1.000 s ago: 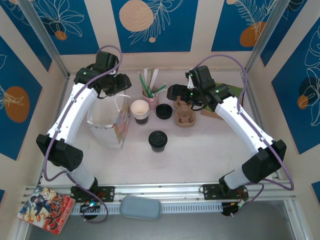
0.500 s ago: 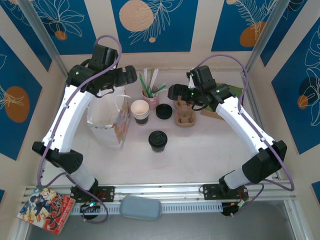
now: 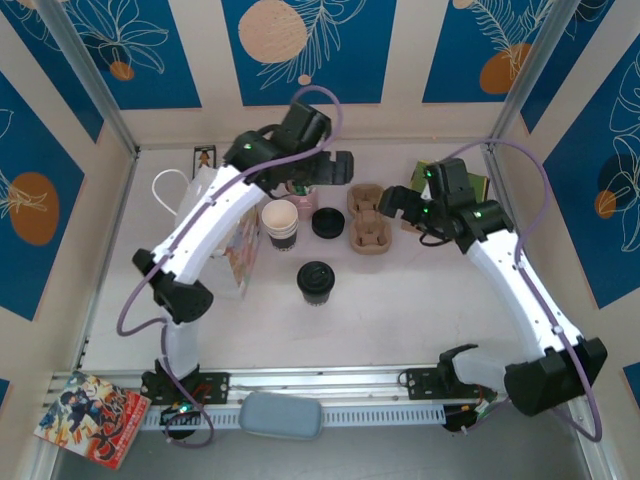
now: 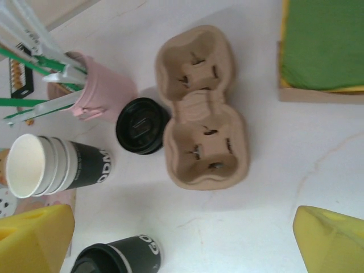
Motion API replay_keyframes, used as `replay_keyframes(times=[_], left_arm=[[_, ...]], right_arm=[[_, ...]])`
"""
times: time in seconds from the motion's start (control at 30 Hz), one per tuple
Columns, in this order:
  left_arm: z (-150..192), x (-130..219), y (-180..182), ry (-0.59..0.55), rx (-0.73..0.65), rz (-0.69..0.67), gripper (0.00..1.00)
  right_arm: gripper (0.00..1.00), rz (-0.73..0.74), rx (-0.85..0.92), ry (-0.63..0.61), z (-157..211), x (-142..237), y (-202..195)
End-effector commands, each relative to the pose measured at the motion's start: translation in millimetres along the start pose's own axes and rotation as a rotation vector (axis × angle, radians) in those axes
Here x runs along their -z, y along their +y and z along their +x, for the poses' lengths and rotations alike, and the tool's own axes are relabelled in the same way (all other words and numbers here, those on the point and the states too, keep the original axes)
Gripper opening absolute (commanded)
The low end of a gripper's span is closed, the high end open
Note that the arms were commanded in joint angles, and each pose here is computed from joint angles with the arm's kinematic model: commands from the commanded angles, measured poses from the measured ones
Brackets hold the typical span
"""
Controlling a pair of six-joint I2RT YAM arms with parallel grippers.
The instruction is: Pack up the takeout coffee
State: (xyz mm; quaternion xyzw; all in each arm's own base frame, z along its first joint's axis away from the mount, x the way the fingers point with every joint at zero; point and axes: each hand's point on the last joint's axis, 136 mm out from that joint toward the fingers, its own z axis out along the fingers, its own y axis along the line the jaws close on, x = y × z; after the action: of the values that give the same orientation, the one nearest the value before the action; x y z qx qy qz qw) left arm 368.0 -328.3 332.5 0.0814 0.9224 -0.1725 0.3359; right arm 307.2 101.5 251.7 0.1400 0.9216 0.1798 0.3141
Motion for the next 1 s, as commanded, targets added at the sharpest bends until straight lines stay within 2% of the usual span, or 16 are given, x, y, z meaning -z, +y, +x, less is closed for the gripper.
replay_keyframes(times=[0.0, 0.1, 0.2, 0.33, 0.37, 0.73, 0.97], left_arm=[[0.6, -13.4, -30.0, -0.006, 0.024, 0.076, 1.0], [10.7, -34.9, -46.8, 0.029, 0.049, 0.112, 1.0], [20.0, -53.1, -60.2, 0.058, 0.071, 0.139, 1.0], [31.6, -68.2, -70.5, 0.087, 0.073, 0.146, 1.0], [33.1, -69.7, -70.6, 0.092, 0.074, 0.146, 1.0], [42.1, -67.3, -66.4, 0.119, 0.055, 0.118, 1.0], [40.4, -67.7, -62.3, 0.119, 0.055, 0.11, 1.0]], right_arm=[[0.99, 0.042, -0.041, -0.004, 12.3, 6.0, -25.2], [0.99, 0.026, -0.045, 0.025, 22.2, -4.5, -35.2], [0.91, -0.012, -0.078, 0.074, 31.7, -29.4, -43.5], [0.62, -0.134, -0.157, 0.182, 39.7, -65.8, -37.9], [0.59, -0.137, -0.161, 0.202, 40.9, -74.8, -37.6], [0.58, 0.054, -0.126, 0.398, 57.7, -159.2, -54.7], [0.5, 0.091, -0.107, 0.446, 83.6, -161.1, -54.2]])
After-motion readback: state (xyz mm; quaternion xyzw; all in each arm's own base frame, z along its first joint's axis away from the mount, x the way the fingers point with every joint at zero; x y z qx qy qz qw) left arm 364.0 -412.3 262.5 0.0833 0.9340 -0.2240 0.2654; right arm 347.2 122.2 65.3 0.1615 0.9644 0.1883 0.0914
